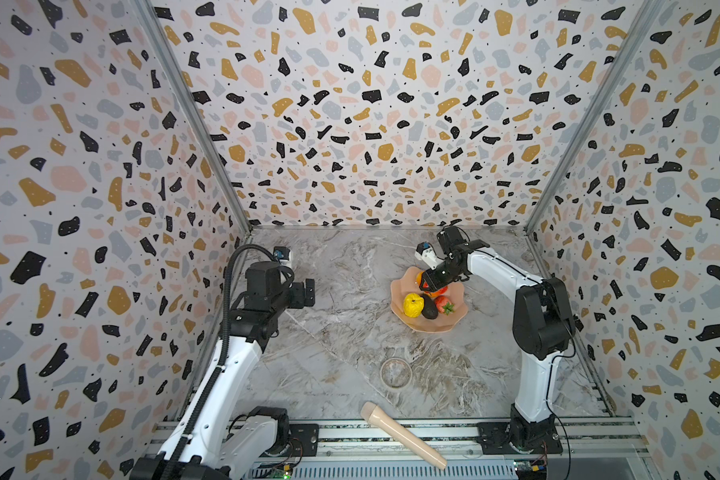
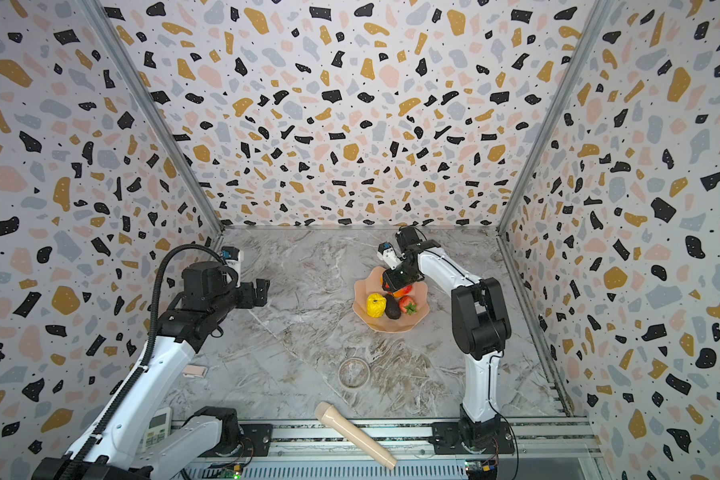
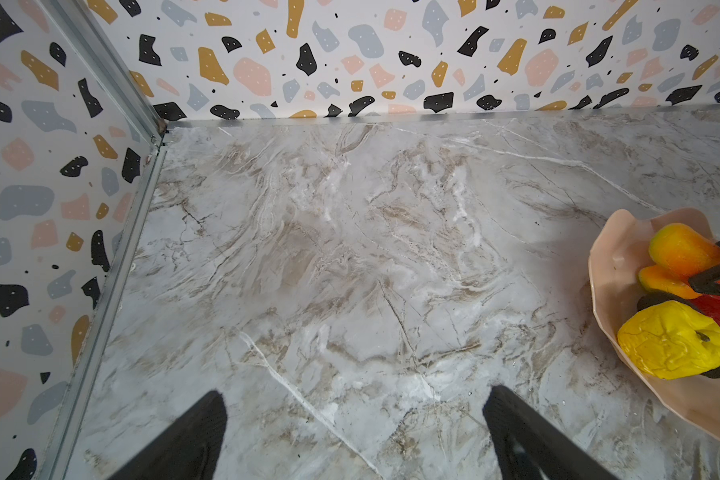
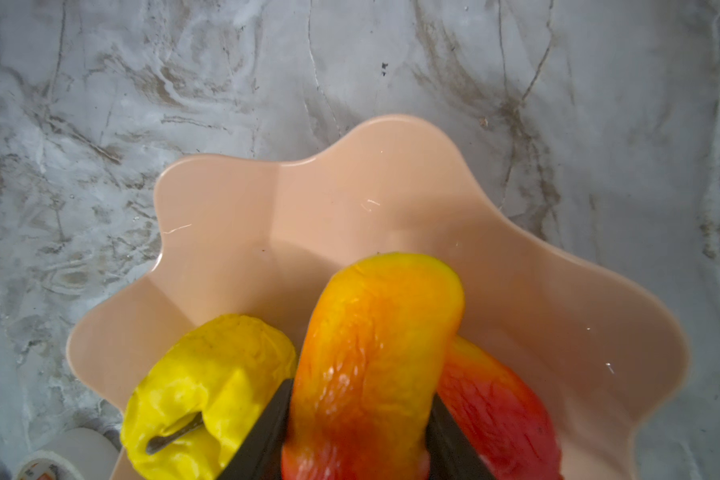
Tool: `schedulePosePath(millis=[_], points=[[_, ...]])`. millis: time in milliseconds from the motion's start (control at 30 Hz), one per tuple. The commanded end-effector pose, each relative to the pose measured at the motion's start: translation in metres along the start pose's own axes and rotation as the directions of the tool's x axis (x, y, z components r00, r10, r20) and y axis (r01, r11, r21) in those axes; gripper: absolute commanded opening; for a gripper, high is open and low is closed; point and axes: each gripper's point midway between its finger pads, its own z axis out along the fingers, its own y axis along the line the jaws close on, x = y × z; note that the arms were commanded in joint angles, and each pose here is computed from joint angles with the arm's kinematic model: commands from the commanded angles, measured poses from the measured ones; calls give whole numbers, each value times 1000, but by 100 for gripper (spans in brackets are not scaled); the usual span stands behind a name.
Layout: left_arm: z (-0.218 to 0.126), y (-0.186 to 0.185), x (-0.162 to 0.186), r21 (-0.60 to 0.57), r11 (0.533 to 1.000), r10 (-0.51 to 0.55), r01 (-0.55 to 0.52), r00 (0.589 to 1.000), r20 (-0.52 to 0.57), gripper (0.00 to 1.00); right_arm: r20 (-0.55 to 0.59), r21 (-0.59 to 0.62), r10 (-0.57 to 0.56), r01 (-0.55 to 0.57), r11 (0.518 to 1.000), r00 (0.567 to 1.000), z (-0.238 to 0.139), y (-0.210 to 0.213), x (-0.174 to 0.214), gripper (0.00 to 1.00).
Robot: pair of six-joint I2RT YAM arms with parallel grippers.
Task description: Place and organize the fake fruits in the fruit bowl
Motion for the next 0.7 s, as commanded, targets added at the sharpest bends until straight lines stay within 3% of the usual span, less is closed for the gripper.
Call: schedulePosePath(millis=[0, 200, 433, 467, 667], points=[[2, 1, -2, 0, 1000, 12, -12, 1000, 13, 100, 14, -20, -14, 15, 1000, 1000, -13, 5, -10, 53], [2, 1, -3, -2, 1000, 13, -13, 1000, 13, 100, 32, -10, -24, 25, 1000, 999, -20, 6, -15, 73], [3, 2, -2, -4, 1000, 13, -13, 1000, 10, 100, 72, 35, -34, 31, 999, 997, -38, 6, -24, 80], [3, 2, -2, -4, 1000, 13, -13, 1000, 9, 100, 87, 49, -34, 30, 998, 996, -44, 6, -27, 99], [2, 1, -8, -1, 1000, 17, -17, 1000, 19, 100, 308, 186, -82, 25, 982, 948, -106, 8, -44, 99]])
